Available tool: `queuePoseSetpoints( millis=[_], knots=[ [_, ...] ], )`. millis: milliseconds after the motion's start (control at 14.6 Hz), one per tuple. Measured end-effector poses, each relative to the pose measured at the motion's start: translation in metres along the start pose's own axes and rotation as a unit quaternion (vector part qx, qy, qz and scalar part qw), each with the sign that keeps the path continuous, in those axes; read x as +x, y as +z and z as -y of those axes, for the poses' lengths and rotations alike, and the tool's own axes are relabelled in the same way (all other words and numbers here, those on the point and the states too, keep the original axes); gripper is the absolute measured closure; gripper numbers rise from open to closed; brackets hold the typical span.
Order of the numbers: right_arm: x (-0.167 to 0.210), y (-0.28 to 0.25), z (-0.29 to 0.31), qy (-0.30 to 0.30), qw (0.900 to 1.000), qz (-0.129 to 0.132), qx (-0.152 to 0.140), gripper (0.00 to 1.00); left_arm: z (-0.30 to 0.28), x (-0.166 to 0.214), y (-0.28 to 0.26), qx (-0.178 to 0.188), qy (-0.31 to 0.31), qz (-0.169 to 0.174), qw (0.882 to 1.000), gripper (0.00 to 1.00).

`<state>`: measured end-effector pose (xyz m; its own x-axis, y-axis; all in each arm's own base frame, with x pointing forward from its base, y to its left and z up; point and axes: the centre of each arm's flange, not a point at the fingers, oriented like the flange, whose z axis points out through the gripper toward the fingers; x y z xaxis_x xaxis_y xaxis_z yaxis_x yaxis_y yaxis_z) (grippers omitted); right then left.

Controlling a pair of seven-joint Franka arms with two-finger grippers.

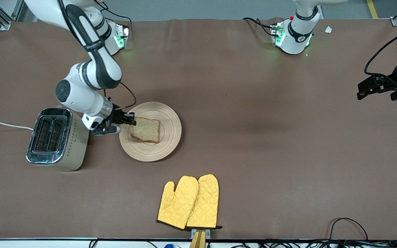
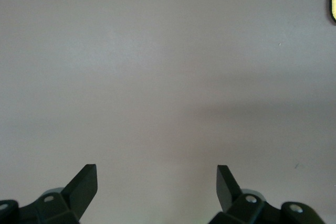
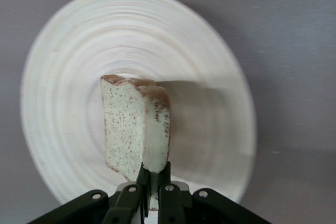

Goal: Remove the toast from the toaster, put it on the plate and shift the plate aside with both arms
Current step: 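Lower the bread onto the plate and open the right gripper, then withdraw the right gripper while the left gripper reaches the plate rim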

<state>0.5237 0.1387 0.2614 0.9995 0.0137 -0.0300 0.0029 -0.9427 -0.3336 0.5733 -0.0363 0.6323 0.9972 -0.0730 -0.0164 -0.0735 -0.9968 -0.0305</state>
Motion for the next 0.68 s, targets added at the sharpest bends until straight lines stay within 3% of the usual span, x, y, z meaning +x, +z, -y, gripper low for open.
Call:
queuePoseSetpoints(
  millis=[205, 274, 547, 684],
  knots=[
    [0.0, -0.001, -0.038, 0.015, 1.0, 0.02, 0.005, 0.88, -0.017, 0.0, 0.002, -0.002, 0.015, 0.003, 1.0, 0.0],
    [-0.001, 0.001, -0.044, 0.021, 0.999, 0.025, 0.006, 0.81, -0.024, 0.0, 0.006, -0.006, 0.021, 0.01, 1.0, 0.0],
    [-0.003, 0.008, -0.052, 0.03, 0.999, 0.037, 0.007, 0.41, -0.048, 0.007, 0.048, -0.075, 0.02, 0.058, 0.995, 0.0],
    [-0.003, 0.008, -0.052, 0.03, 0.999, 0.041, 0.009, 0.2, -0.062, 0.016, 0.076, -0.127, 0.01, 0.088, 0.988, 0.0]
  ],
)
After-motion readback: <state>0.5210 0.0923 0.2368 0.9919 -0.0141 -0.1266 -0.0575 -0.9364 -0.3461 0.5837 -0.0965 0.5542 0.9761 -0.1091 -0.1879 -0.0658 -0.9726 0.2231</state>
